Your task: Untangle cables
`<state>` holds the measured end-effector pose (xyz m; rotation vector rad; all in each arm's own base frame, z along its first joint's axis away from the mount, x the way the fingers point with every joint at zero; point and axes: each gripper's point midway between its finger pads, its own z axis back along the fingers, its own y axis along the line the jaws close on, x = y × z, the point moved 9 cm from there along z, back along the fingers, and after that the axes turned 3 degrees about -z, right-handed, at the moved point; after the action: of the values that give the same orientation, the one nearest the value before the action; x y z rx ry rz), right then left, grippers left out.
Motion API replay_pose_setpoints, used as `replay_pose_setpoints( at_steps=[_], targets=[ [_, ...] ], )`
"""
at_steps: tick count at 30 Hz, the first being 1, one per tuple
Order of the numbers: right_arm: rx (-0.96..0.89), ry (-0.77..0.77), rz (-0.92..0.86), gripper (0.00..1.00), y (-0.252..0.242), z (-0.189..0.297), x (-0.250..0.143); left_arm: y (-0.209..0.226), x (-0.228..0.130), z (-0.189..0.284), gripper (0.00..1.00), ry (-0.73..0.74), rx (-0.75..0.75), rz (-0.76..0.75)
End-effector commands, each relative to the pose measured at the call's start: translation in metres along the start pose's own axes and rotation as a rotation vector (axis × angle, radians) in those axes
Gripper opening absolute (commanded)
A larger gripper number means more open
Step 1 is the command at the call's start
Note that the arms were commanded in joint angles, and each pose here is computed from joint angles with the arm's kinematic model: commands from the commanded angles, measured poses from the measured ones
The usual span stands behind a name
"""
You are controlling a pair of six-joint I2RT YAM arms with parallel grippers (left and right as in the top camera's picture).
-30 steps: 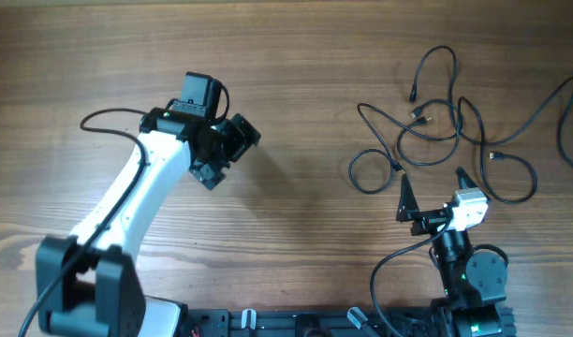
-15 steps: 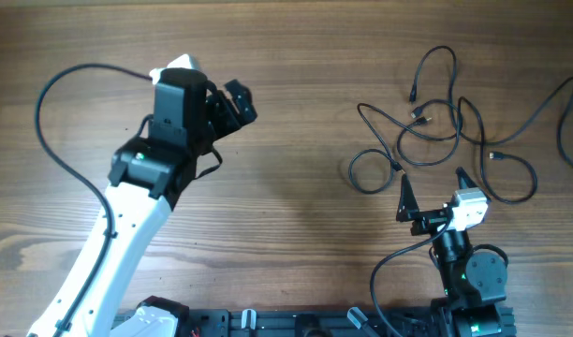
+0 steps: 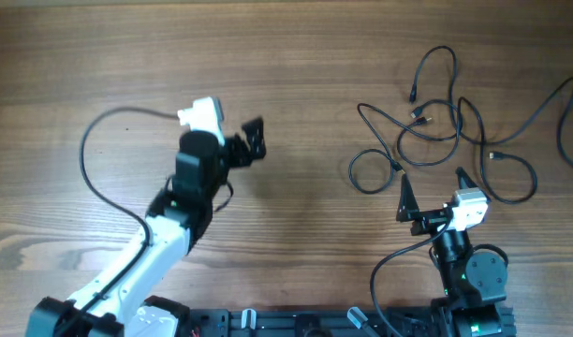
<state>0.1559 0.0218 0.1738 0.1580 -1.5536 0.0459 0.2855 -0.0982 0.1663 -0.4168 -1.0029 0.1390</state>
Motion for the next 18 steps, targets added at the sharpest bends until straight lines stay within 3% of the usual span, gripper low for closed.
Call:
replay_pose_setpoints(
  at_steps=[1,8,18],
  targets=[
    [0.014,-0.016,0.01,1.0,0.001,0.001,0.002,0.017,-0.036,0.008,1.0,0.055,0.016,-0.01],
    [0.014,-0.016,0.01,1.0,0.001,0.001,0.002,0.037,-0.07,0.025,1.0,0.084,0.036,-0.008],
    [0.014,-0.016,0.01,1.0,0.001,0.001,0.002,0.05,-0.083,0.044,1.0,0.049,0.044,0.004]
  ],
)
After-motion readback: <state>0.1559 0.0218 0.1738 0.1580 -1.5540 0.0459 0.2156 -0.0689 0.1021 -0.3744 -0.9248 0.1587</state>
